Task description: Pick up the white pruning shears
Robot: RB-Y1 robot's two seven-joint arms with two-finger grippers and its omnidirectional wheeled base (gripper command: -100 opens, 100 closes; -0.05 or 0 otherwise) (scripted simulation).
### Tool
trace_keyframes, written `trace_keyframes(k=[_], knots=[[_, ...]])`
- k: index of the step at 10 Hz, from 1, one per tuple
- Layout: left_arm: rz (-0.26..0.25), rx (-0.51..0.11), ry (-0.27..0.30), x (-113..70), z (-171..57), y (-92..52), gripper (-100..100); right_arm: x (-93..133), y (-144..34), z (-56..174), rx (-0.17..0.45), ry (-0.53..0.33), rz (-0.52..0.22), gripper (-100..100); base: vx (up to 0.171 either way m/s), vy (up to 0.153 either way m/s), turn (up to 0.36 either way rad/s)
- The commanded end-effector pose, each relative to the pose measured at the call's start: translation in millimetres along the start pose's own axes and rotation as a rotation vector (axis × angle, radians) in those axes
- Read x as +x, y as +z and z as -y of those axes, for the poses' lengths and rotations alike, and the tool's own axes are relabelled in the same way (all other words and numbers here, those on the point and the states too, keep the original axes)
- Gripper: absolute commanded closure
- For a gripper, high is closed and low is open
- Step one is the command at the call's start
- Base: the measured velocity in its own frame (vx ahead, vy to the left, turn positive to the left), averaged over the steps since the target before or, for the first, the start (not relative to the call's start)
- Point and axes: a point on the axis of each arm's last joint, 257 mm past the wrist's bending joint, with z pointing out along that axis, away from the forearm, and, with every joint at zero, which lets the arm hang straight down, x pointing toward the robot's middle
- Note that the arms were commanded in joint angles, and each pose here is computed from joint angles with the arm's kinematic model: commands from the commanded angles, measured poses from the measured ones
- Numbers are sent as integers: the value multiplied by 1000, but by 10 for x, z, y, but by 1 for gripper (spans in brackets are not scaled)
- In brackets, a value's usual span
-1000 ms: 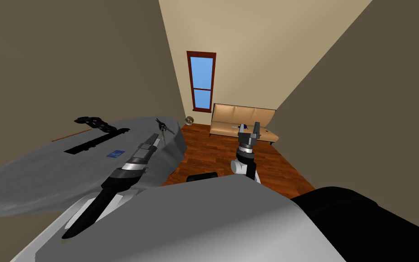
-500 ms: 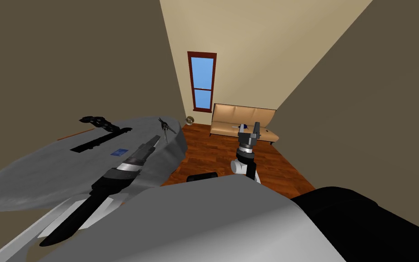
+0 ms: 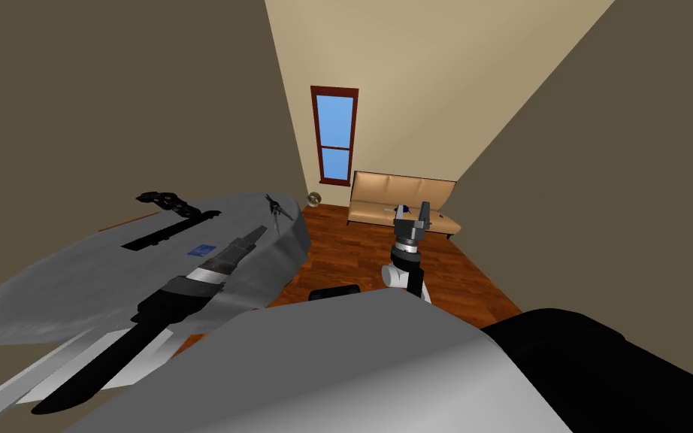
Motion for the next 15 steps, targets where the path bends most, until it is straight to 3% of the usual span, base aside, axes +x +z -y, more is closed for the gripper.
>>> trace_keyframes(k=[1, 15], knots=[[-34, -30, 41, -7, -66, -17, -100, 0, 0, 0, 0, 0, 0, 0, -10, 20, -9], [-248, -185, 292, -71, -403, -21, -100, 0, 0, 0, 0, 0, 0, 0, 5, 14, -22]])
